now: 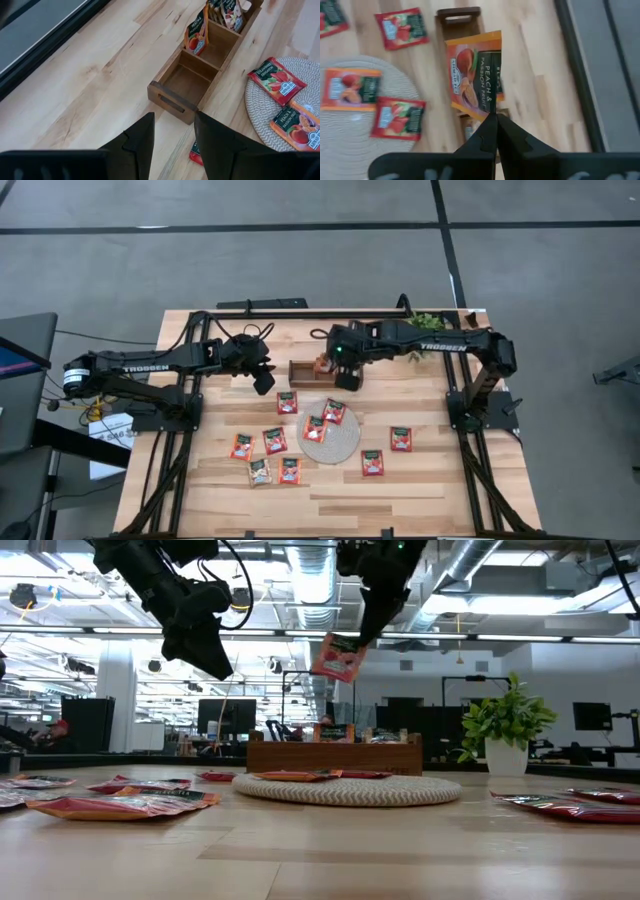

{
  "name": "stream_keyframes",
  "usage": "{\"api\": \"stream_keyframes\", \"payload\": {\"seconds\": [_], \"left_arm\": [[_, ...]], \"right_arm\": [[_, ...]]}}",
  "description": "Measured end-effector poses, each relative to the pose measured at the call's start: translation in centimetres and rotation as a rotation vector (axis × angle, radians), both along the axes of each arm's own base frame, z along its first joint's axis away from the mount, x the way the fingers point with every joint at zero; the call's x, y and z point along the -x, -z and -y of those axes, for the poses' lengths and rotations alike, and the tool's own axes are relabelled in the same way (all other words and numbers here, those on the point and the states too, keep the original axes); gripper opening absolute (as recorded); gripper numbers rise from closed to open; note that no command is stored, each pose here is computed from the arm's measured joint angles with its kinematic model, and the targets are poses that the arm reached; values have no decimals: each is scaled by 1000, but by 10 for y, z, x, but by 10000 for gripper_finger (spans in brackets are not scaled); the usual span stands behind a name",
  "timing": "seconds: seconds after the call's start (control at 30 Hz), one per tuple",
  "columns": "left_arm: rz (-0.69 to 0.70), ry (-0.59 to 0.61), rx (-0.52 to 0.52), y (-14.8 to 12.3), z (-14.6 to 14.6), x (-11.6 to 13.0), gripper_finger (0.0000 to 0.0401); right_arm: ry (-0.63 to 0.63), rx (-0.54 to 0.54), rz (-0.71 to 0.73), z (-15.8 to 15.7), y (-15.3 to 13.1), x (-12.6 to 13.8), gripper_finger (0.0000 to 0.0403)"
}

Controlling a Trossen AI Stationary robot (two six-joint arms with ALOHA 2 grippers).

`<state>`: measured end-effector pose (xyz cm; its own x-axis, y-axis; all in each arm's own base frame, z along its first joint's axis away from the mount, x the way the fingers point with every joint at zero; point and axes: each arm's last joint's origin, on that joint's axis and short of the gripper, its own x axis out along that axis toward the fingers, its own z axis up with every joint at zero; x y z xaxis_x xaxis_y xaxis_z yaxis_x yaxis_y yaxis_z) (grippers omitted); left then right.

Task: Pick & Place Tea
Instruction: Put the orange tea bag into the middle section of the wooden organizer

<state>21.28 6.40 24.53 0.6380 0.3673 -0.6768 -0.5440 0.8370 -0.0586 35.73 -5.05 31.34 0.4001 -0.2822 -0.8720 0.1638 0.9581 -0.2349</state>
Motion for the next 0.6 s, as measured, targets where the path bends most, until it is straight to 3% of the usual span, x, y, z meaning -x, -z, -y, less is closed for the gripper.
{"api": "stream_keyframes", "payload": {"seconds": [0.37, 0.6], "left_arm": [[0, 0, 0, 0, 0, 0, 131], [0, 0, 0, 0, 0, 0, 131]], "right_arm": [[-21, 34, -13, 14, 0, 1, 0], [-61, 42, -62, 13, 28, -21, 0]]}}
